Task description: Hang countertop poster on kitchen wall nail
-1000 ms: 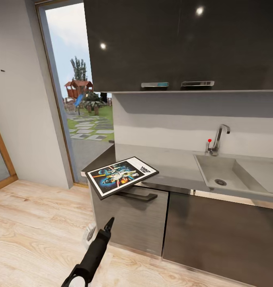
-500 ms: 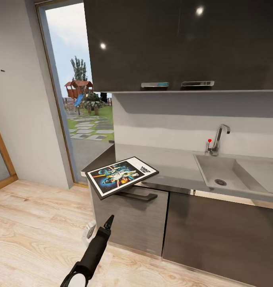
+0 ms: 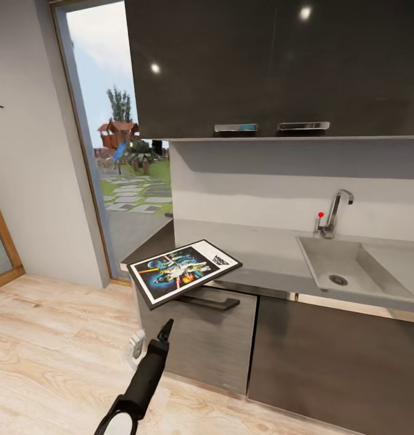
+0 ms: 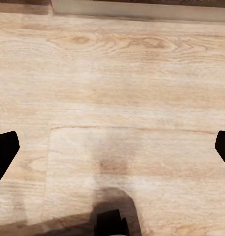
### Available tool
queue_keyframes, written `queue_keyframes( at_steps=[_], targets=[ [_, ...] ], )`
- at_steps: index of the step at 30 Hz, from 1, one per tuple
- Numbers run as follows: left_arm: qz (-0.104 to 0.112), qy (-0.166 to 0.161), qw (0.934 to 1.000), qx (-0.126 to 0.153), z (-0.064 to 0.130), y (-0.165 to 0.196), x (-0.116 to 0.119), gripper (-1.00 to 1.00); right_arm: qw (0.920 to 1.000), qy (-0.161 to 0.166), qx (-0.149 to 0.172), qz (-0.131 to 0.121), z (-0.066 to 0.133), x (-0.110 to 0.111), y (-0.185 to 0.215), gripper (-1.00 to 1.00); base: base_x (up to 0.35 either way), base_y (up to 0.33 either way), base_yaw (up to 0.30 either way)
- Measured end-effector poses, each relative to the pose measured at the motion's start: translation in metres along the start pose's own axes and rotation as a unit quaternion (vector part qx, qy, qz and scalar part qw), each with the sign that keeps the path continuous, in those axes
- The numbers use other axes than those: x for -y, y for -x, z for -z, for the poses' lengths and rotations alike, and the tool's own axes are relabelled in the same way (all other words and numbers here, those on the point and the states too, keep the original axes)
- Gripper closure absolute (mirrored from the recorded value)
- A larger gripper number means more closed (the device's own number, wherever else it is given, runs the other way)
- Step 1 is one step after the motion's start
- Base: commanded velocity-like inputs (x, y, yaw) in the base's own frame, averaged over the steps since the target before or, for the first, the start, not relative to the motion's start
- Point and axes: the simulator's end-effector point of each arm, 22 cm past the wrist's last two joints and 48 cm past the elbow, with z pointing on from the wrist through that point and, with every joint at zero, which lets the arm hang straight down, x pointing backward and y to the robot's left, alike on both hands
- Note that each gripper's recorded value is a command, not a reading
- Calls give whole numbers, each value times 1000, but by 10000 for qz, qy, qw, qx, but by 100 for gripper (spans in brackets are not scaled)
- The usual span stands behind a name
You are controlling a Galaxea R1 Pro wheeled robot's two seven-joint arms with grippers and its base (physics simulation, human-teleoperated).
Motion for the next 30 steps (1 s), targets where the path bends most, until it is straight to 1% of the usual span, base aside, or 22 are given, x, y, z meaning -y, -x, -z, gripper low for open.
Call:
queue_keyframes(
  at_steps=[3,5,6,19,25,30],
  targets=[
    [103,-137,9998,-73,-1,-15,13,-100,10000,-3,2,2,0,1,0,-100,15,0,0],
    [179,-263,9995,9,0,-20,24,-100,10000,-6,8,3,0,1,1,-100,4,0,0],
    [188,-279,9994,32,0,-20,25,-100,10000,-7,9,3,0,1,1,-100,3,0,0],
    [220,-347,9991,133,0,-19,30,-100,10000,3,11,7,0,0,1,-100,5,0,0],
    [221,-357,9990,162,0,-17,30,-100,10000,5,12,5,0,0,1,-100,158,0,0],
    [222,-358,9990,174,0,-16,30,-100,10000,4,7,6,0,0,1,-100,52,0,0]
  ],
)
